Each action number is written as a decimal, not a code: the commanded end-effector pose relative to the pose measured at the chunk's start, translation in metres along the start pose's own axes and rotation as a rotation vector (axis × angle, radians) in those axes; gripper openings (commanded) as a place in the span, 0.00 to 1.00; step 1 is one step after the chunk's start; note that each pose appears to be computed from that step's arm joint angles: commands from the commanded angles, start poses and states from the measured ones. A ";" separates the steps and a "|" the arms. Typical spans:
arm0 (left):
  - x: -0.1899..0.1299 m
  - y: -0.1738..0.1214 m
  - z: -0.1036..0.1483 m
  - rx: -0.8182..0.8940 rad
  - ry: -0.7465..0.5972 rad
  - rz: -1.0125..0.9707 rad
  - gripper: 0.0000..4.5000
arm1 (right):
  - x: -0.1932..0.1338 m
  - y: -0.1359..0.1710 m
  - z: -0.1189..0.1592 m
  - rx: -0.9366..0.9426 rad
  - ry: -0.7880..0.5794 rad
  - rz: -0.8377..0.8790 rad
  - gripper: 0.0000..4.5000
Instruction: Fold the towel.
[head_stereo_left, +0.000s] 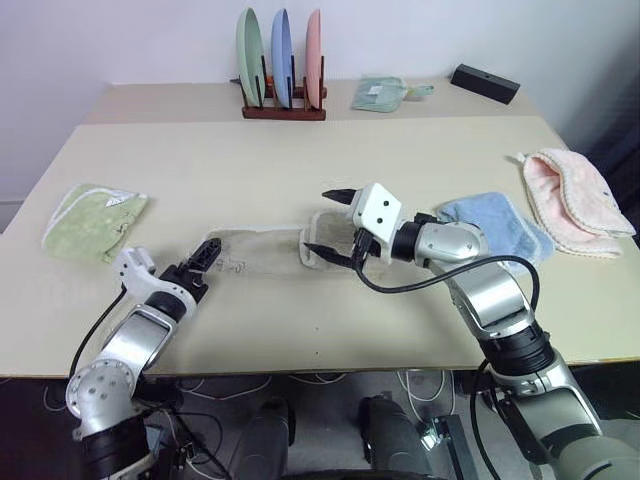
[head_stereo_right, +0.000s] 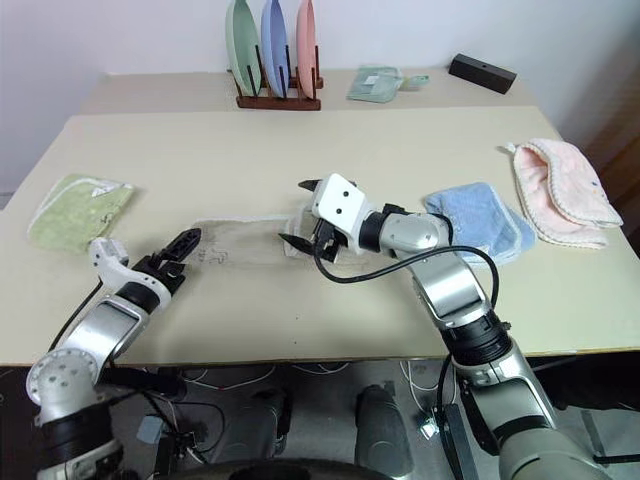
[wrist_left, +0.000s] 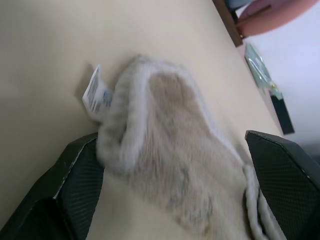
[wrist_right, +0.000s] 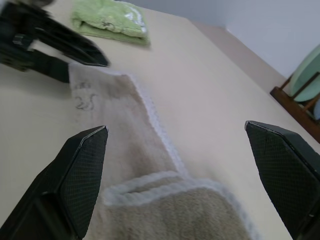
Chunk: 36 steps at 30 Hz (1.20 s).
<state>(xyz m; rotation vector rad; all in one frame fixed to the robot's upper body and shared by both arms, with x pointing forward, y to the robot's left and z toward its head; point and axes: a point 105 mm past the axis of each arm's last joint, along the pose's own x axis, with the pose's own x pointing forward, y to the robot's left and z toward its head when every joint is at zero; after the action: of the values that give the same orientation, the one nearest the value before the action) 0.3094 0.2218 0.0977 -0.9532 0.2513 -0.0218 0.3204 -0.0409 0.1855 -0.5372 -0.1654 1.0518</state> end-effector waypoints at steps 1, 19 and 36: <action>0.004 0.008 -0.002 -0.003 0.014 0.031 0.59 | -0.004 0.001 0.012 -0.036 -0.025 -0.020 1.00; -0.010 -0.093 0.101 0.474 -0.197 -0.389 0.01 | -0.033 0.007 -0.018 0.045 0.093 -0.014 1.00; 0.007 -0.108 -0.073 1.123 0.422 -0.737 0.01 | -0.033 0.007 -0.024 0.061 0.106 -0.054 1.00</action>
<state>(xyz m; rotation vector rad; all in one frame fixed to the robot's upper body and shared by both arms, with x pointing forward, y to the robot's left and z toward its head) 0.3089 0.1016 0.1397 0.1173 0.2437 -0.9479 0.3092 -0.0750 0.1561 -0.5258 -0.0108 0.9817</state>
